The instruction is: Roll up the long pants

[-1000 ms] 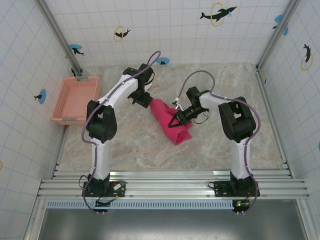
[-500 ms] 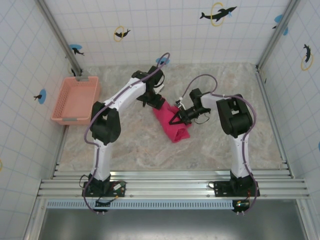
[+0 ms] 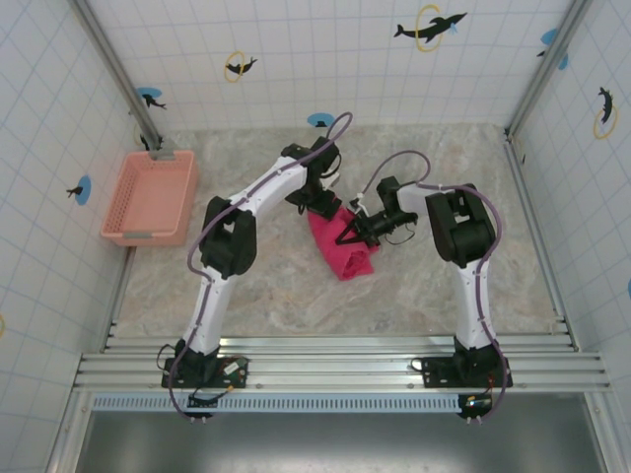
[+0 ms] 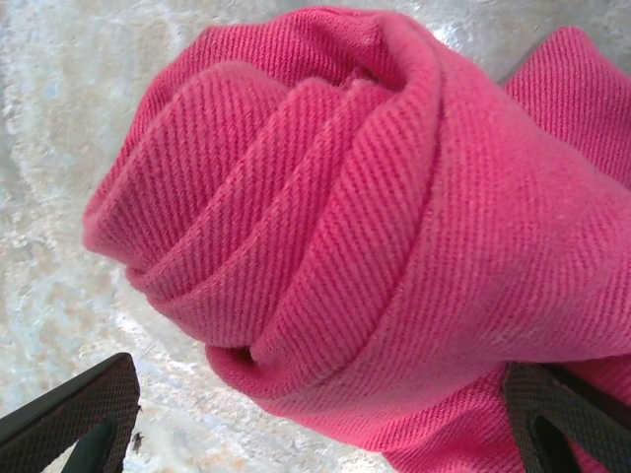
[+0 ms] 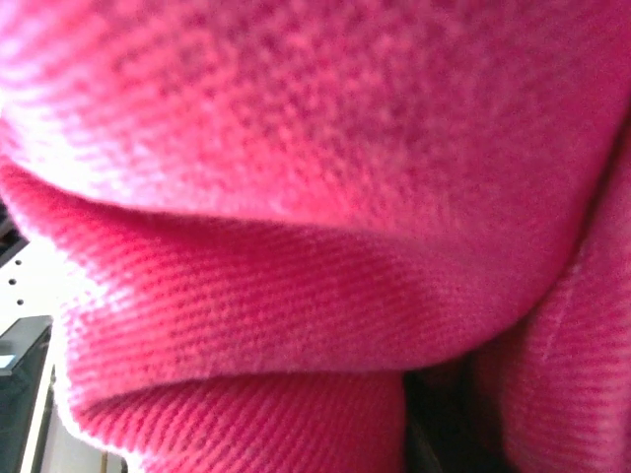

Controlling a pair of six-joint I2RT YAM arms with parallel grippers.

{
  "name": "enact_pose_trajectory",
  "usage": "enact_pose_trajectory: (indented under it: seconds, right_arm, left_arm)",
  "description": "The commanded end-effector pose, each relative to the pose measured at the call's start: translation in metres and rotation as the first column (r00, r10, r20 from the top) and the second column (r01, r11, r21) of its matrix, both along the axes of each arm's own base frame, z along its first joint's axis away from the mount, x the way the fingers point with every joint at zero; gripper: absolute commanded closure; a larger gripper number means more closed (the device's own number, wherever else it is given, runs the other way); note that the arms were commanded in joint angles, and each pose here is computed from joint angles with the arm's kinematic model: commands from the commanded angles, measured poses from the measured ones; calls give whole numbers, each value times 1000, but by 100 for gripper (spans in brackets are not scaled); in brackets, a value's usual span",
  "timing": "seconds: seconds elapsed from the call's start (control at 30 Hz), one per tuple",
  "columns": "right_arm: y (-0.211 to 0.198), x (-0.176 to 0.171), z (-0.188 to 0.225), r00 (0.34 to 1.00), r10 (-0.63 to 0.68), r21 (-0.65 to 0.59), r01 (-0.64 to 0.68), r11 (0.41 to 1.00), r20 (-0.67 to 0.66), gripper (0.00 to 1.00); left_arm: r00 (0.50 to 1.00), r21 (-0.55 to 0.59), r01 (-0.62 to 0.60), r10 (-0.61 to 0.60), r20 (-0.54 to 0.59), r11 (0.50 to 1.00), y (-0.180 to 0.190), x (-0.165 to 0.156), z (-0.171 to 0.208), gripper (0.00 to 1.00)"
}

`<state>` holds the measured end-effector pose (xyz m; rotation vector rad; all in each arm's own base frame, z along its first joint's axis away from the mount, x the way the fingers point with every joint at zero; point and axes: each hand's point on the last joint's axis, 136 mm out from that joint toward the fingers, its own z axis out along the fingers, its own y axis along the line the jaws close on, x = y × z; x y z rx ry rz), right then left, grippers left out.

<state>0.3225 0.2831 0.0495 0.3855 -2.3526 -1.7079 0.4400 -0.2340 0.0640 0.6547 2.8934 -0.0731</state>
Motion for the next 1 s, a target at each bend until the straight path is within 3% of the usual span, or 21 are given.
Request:
enact_pose_trajectory:
  seconds: [0.0, 0.17, 0.23, 0.37, 0.5, 0.7, 0.8, 0.97]
  right_arm:
    - [-19, -10, -76, 999, 24, -309, -30, 950, -23, 65]
    - [-26, 9, -50, 996, 17, -390, 19, 920, 90, 38]
    - [-30, 17, -28, 990, 9, -410, 51, 911, 143, 10]
    - [-42, 27, 20, 968, 7, -458, 111, 882, 250, 0]
    - [-62, 25, 45, 952, 33, -535, 141, 833, 303, 2]
    - [-102, 16, 49, 944, 61, -631, 168, 757, 325, 2]
    - [-118, 11, 43, 951, 51, -658, 171, 734, 304, 2]
    - [-123, 3, 21, 967, 51, -658, 130, 742, 249, 2]
  left_arm:
    - [988, -66, 23, -33, -151, 998, -46, -35, -46, 3]
    - [980, -10, 17, -19, -196, 1000, -41, -44, -65, 3]
    - [979, 4, 15, -14, -206, 1000, -40, -46, -70, 3]
    - [974, 28, 19, -12, -228, 999, -38, -50, -79, 3]
    - [971, 55, 25, -11, -239, 998, -35, -52, -85, 3]
    - [970, 61, 25, -9, -241, 998, -36, -52, -87, 3]
    - [971, 64, 24, -8, -239, 998, -35, -51, -87, 3]
    - [970, 75, 27, -7, -245, 997, -34, -53, -87, 3]
